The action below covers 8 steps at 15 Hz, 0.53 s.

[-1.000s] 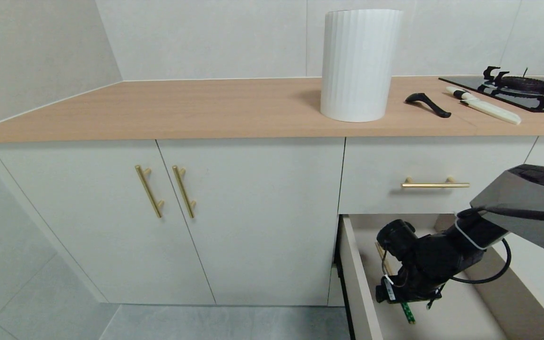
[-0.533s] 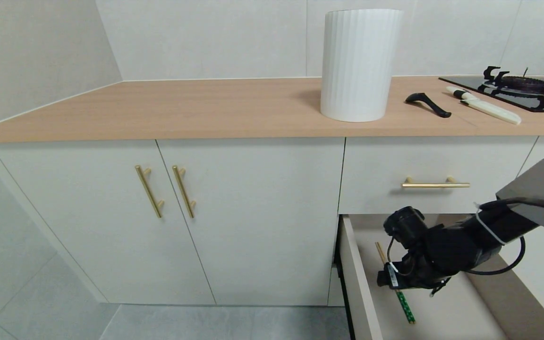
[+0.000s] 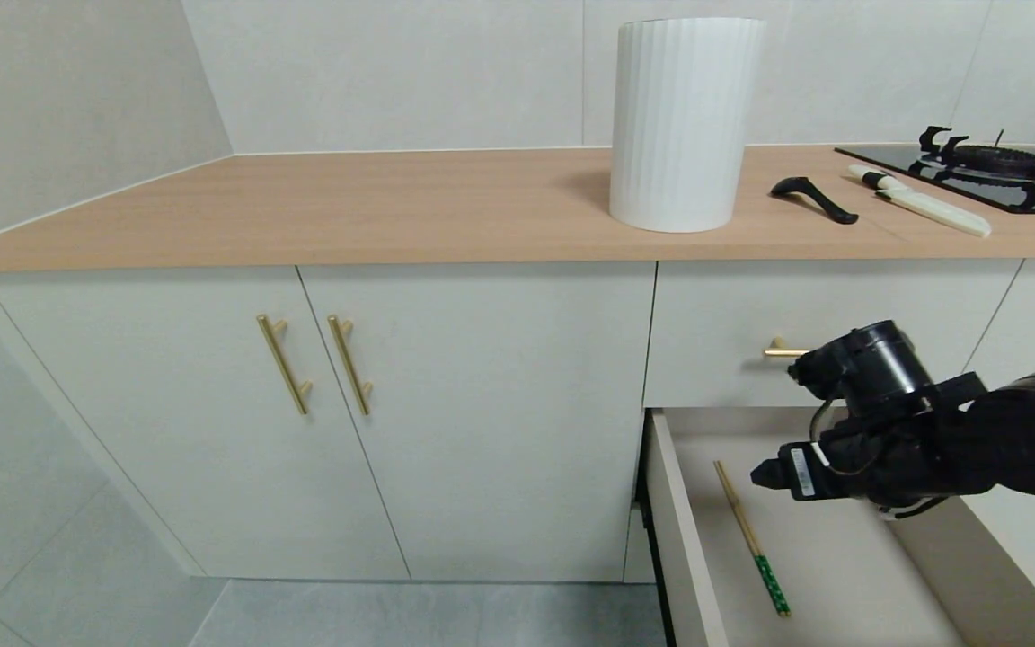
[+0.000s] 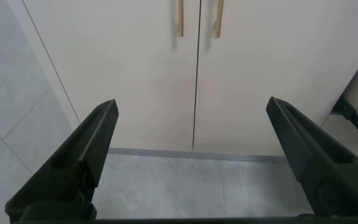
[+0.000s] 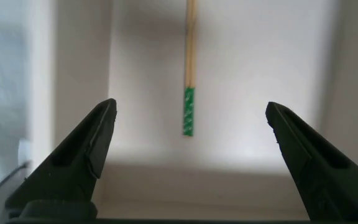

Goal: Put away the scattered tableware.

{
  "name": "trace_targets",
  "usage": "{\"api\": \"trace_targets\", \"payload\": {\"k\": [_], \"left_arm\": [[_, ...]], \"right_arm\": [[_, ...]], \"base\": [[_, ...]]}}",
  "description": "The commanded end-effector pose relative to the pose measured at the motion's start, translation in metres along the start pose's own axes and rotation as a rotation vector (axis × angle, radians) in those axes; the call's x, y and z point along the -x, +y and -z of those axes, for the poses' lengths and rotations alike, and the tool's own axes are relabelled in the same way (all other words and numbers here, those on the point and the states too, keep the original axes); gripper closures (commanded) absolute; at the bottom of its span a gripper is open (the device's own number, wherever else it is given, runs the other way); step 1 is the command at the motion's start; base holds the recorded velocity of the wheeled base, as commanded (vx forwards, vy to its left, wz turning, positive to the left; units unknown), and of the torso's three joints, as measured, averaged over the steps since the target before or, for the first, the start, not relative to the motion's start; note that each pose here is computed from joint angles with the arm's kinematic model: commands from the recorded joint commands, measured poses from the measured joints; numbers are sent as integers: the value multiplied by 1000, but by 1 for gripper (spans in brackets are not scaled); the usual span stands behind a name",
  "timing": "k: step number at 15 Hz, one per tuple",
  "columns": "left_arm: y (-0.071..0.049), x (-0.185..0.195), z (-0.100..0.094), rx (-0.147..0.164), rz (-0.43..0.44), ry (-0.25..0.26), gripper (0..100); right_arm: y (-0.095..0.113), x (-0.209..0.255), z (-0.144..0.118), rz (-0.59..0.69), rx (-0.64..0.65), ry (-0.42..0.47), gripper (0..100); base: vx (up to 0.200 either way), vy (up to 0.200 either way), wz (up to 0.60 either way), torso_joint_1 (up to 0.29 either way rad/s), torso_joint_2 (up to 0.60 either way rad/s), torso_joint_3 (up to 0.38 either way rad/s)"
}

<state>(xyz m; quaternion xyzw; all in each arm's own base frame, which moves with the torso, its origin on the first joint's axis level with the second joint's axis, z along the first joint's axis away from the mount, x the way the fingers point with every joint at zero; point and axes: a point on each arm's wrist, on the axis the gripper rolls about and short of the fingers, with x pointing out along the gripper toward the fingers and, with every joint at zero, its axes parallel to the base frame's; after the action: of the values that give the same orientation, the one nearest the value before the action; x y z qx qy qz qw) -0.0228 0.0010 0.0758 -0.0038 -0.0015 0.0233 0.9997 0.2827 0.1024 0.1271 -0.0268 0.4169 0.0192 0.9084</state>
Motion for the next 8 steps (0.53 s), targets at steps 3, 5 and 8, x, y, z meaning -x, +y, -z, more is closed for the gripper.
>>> {"api": "trace_targets", "payload": {"k": [3,5,8], "left_arm": [[0,0,0,0,-1,0,0],[0,0,0,0,-1,0,0],[0,0,0,0,-1,0,0]], "right_arm": [[-21,67,-5,-17,7,-148,0],[-22,74,-5,-19,5,-158,0],[-24,85,-6,-23,25,-192,0]], "base": [[0,0,0,0,0,0],[0,0,0,17,-185,-178],[0,0,0,41,-258,-333]]}}
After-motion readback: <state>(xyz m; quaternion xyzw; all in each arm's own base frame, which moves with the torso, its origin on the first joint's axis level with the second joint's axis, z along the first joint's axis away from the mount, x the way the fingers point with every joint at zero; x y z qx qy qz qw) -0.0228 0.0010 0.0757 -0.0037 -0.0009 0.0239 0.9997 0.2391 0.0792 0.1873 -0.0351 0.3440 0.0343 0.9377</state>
